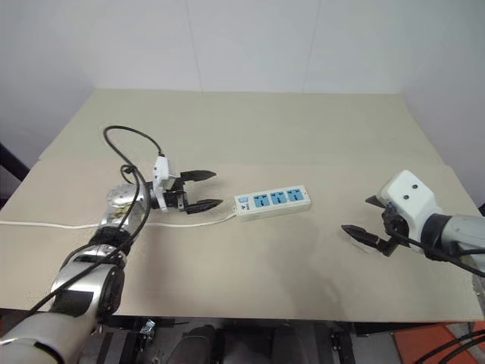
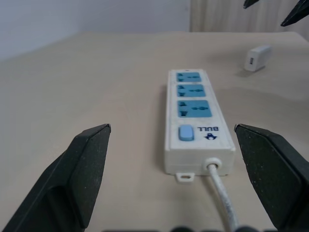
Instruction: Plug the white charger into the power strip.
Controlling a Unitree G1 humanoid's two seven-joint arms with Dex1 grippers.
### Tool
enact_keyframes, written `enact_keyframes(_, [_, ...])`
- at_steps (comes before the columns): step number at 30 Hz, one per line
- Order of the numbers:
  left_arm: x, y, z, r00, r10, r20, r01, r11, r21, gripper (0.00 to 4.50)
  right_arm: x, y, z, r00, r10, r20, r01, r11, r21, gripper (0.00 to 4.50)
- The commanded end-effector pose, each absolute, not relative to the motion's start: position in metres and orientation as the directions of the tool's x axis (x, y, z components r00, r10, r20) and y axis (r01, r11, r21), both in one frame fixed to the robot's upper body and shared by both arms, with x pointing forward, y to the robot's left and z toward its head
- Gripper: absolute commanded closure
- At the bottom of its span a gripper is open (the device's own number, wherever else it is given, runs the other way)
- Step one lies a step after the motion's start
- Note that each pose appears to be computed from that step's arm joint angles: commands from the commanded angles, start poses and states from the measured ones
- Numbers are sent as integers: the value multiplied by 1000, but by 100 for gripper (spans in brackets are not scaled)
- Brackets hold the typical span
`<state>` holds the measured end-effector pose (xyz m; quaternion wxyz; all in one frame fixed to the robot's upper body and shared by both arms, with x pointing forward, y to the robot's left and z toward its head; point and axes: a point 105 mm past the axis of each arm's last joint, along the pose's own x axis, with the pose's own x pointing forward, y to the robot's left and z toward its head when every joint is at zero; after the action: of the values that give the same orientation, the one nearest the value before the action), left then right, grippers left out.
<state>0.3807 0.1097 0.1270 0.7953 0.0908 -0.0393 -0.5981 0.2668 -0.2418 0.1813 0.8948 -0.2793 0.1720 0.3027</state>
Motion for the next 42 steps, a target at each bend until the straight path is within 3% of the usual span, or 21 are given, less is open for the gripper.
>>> enact_keyframes(1, [380, 100, 121, 226, -965, -132, 962, 200, 183, 2, 266, -232, 189, 774, 448, -447, -626, 643, -440, 0])
enact_keyframes(7, [386, 95, 101, 251, -907, -339, 957, 179, 228, 2, 265, -219, 191, 781, 457, -426, -621, 641, -451, 0])
enact_keyframes(12, [387, 90, 94, 239, -893, -382, 969, 192, 158, 2, 263, -212, 185, 772, 460, -439, -632, 633, -447, 0])
enact_keyframes(15, [386, 88, 89, 216, -877, -429, 976, 176, 132, 64, 262, -206, 182, 755, 472, -454, -651, 624, -434, 0])
enact_keyframes(20, [383, 89, 79, 187, -843, -504, 982, 155, 104, 221, 265, -197, 179, 734, 483, -477, -674, 604, -425, 0])
enact_keyframes(27, [381, 92, 84, 182, -867, -464, 982, 138, 129, 446, 268, -187, 176, 702, 515, -493, -709, 572, -413, 0])
enact_keyframes(32, [381, 104, 99, 188, -911, -367, 982, 173, 74, 448, 269, -185, 174, 694, 519, -499, -717, 562, -412, 0])
enact_keyframes(41, [354, 152, 91, 264, -888, -376, 964, 251, 84, 448, 271, -176, 163, 677, 539, -500, -733, 555, -394, 0])
enact_keyframes(42, [349, 152, 92, 260, -898, -354, 965, 249, 77, 419, 271, -175, 162, 674, 544, -500, -736, 552, -392, 0])
